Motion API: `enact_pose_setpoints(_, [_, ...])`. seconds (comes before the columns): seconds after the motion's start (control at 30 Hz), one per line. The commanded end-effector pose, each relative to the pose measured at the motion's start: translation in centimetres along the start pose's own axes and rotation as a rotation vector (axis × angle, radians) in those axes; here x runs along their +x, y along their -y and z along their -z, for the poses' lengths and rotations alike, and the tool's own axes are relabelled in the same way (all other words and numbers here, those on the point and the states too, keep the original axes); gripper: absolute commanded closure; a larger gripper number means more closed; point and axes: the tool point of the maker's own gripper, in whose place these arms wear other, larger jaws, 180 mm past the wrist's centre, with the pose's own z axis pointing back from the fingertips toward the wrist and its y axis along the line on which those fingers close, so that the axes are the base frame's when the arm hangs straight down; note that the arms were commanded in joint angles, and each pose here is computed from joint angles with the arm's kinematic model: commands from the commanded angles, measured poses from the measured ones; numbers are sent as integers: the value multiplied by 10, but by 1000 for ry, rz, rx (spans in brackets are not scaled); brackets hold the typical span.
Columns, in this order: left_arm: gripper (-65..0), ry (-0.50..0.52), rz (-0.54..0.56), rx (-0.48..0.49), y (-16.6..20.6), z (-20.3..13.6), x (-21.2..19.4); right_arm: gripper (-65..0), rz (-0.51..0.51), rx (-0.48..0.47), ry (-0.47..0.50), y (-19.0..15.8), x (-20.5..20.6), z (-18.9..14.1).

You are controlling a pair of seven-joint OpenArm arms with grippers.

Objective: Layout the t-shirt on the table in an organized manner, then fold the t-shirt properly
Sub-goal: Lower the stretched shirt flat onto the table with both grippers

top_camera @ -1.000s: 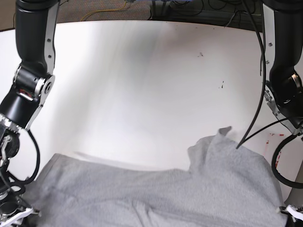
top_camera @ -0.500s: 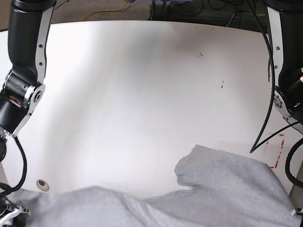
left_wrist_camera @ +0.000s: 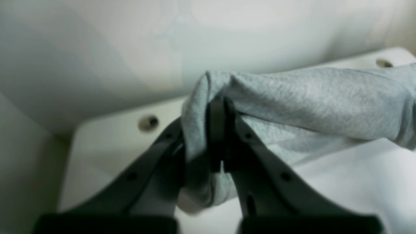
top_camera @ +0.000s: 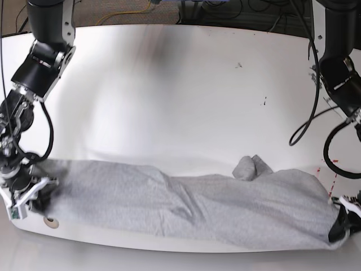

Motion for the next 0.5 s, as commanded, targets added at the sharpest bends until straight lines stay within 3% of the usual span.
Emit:
enact_pose_setpoints(0.0, [-10,-4,8,9,2,-10,-14,-2,7,15,1,-9,-16,-5])
enact_pose_setpoints(0.23, [-11,-198,-81,31,4,-34,-112,-2,70,90,-179,-49,-113,-11])
enact_pose_setpoints(0.47, [-13,-360,-154,57,8,-69,-185,-2,105,130,-259,-74,-172,-26])
